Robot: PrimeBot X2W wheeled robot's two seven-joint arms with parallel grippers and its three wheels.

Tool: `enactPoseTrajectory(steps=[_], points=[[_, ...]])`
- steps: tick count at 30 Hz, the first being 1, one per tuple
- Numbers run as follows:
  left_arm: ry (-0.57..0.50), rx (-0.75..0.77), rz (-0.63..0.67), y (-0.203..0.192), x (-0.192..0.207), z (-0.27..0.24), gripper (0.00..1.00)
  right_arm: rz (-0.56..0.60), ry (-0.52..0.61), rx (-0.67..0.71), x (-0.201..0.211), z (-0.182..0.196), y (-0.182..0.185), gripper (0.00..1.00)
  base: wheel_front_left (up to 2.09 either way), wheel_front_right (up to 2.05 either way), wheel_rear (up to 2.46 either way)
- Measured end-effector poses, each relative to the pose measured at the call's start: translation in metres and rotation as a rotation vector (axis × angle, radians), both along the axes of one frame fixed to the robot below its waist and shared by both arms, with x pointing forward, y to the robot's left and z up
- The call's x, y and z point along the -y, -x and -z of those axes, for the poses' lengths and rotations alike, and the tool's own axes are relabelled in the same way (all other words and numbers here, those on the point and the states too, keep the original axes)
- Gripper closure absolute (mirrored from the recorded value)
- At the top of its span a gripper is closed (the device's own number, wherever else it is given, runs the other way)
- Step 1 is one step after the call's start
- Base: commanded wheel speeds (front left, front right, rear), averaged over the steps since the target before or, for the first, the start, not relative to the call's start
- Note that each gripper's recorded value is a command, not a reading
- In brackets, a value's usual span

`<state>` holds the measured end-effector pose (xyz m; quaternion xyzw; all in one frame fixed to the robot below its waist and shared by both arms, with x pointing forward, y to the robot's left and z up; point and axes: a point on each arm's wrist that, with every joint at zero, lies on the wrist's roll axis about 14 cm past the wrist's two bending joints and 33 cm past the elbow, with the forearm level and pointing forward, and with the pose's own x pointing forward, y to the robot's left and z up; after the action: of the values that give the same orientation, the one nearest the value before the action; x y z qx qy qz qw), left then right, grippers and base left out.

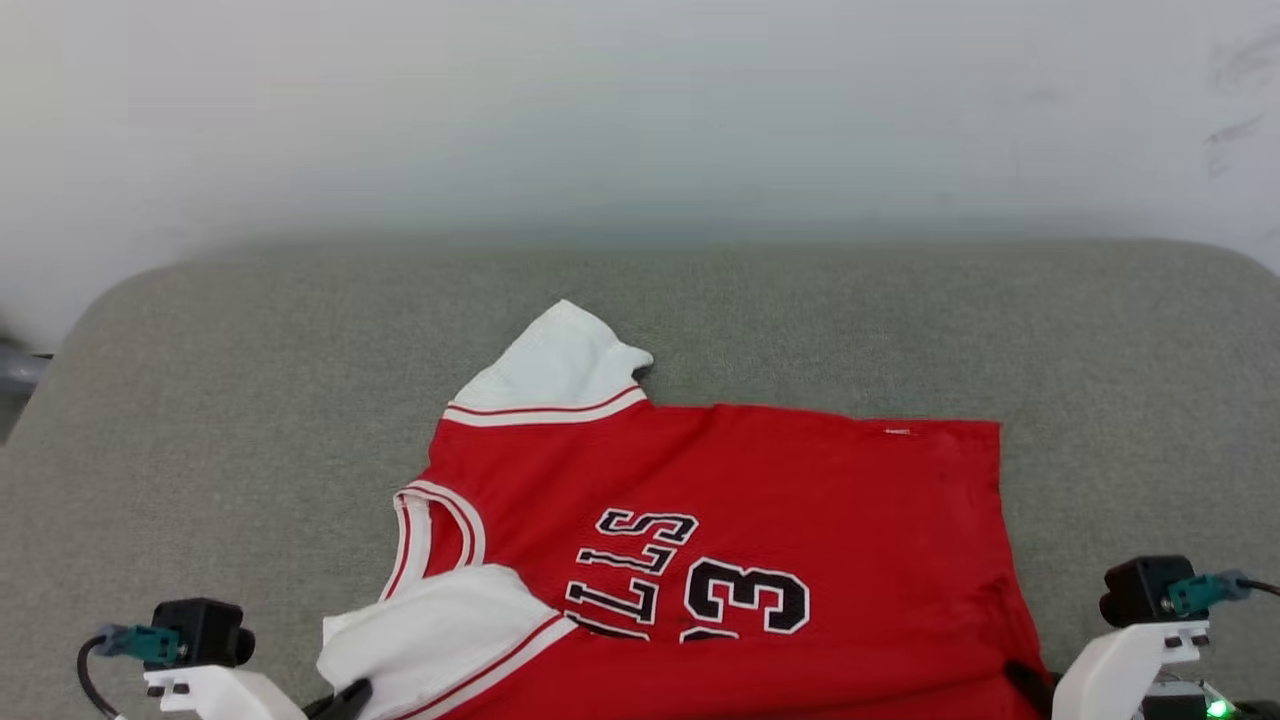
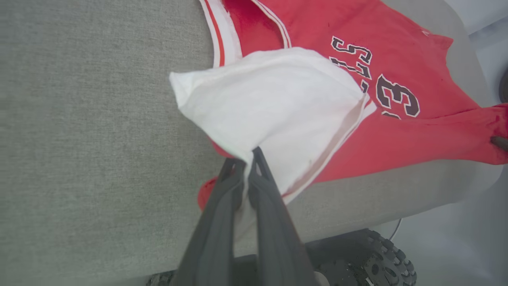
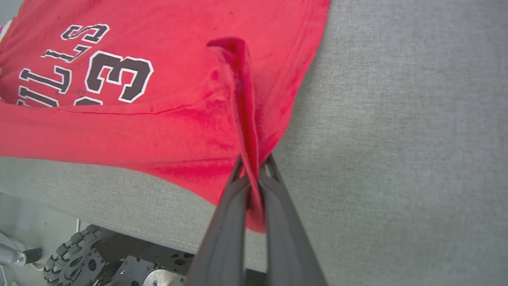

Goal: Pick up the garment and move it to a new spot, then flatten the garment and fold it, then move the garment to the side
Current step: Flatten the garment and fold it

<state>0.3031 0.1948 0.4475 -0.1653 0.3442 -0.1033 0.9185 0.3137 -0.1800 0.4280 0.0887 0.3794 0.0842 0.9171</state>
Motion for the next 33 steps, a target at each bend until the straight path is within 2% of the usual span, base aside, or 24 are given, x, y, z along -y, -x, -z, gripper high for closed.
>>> enactPoseTrajectory(steps=[11, 12, 13, 14, 15, 20, 26, 28, 33], points=[[0.024, -0.113, -0.037, 0.03, 0.002, 0.029, 1.0, 0.037, -0.042, -0.099, -0.003, 0.026, 0.036, 1.0, 0.0, 0.0, 0.0], [0.029, -0.121, -0.037, 0.03, 0.004, 0.033, 0.91, 0.042, -0.038, -0.101, -0.002, 0.029, 0.037, 0.85, 0.0, 0.0, 0.0], [0.031, -0.134, -0.036, 0.031, 0.005, 0.037, 0.72, 0.05, -0.042, -0.107, -0.001, 0.032, 0.038, 0.58, 0.0, 0.0, 0.0], [0.036, -0.138, -0.036, 0.03, 0.007, 0.039, 0.15, 0.058, -0.048, -0.114, -0.001, 0.036, 0.04, 0.0, 0.0, 0.0, 0.0], [0.041, -0.138, -0.034, 0.028, 0.009, 0.04, 0.0, 0.065, -0.052, -0.115, -0.001, 0.038, 0.041, 0.0, 0.0, 0.0, 0.0], [0.027, -0.092, -0.032, 0.015, 0.009, 0.038, 0.0, 0.092, -0.06, -0.028, -0.001, 0.034, 0.032, 0.0, 0.0, 0.0, 0.0], [-0.047, 0.069, -0.034, -0.013, -0.002, 0.014, 0.0, 0.16, -0.04, 0.284, 0.013, -0.015, -0.005, 0.0, 0.0, 0.0, 0.0], [-0.043, 0.149, -0.055, -0.025, -0.003, 0.0, 0.0, 0.18, -0.017, 0.387, 0.019, -0.033, -0.016, 0.0, 0.0, 0.0, 0.0], [-0.083, 0.35, -0.063, -0.053, 0.0, -0.036, 0.0, 0.209, 0.042, 0.556, 0.03, -0.065, -0.031, 0.0, 0.0, 0.0, 0.0]])
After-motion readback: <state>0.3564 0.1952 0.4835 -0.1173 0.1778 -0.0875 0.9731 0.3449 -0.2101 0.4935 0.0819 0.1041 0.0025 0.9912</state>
